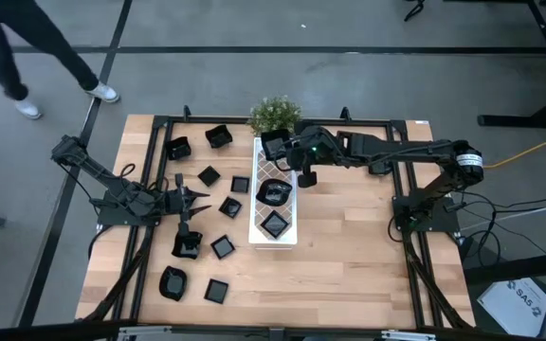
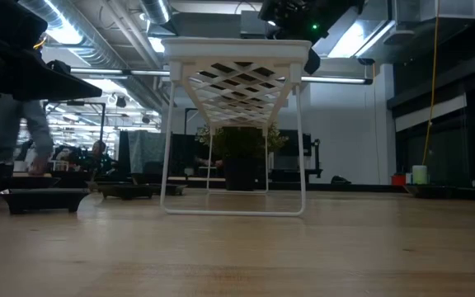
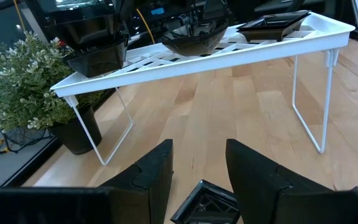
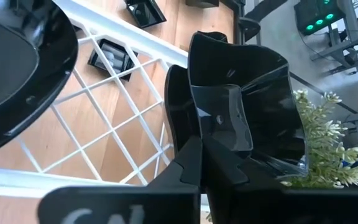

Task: Pick & Place Mini shaped plates
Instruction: Stack the distorted square plate on top of the distorted square plate on the shelf, then stack the leaf shape plate on top of the leaf shape plate on the shelf

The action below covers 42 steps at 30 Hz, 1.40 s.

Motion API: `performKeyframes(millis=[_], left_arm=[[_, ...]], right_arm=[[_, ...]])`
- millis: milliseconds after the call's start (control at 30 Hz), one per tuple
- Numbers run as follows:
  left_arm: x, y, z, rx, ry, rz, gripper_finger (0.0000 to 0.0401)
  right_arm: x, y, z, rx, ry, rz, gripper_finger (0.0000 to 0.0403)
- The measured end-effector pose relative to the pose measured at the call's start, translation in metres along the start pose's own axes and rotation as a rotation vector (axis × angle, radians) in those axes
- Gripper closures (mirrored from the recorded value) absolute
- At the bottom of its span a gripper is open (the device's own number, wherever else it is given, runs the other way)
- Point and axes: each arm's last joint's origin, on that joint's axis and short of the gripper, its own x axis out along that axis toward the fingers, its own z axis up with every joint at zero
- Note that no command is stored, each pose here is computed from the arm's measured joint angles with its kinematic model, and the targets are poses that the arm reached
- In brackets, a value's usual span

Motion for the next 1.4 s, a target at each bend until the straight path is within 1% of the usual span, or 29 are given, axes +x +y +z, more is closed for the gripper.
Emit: performKeyframes(millis=[233,600,767,833,933,1200,1400], left_arm=[[0.000,0.000,0.000,0.000,0.000,0.000,0.0258],[0.000,0.000,0.000,0.000,0.000,0.000,0.0258],[0.000,0.000,0.000,0.000,0.000,0.000,0.0258],[0.000,0.000,0.000,0.000,0.000,0.001,0.0258],[0.000,0.000,0.000,0.001,0.001,0.000,0.0258],[0.000,0.000,0.000,0.000,0.000,0.000,0.0258],[0.000,0.000,0.000,0.000,0.000,0.000,0.0258]], right_arm=[[0.000,0.000,0.000,-0.001,0.003,0.001,0.0364],[-0.001,0.000,0.000,-0.002,0.014,-0.015,0.0306],[-0.012,0.004,0.004,-0.003,0.025,-0.043,0.0291],[-0.019,0.005,0.006,0.021,0.018,-0.044,0.0290],[-0.026,0.009,0.003,0.081,0.051,-0.015,0.0289],[-0.034,0.017,-0.013,0.170,0.222,0.043,0.0289],[-0.037,0.022,-0.023,0.289,0.332,0.070,0.0289]])
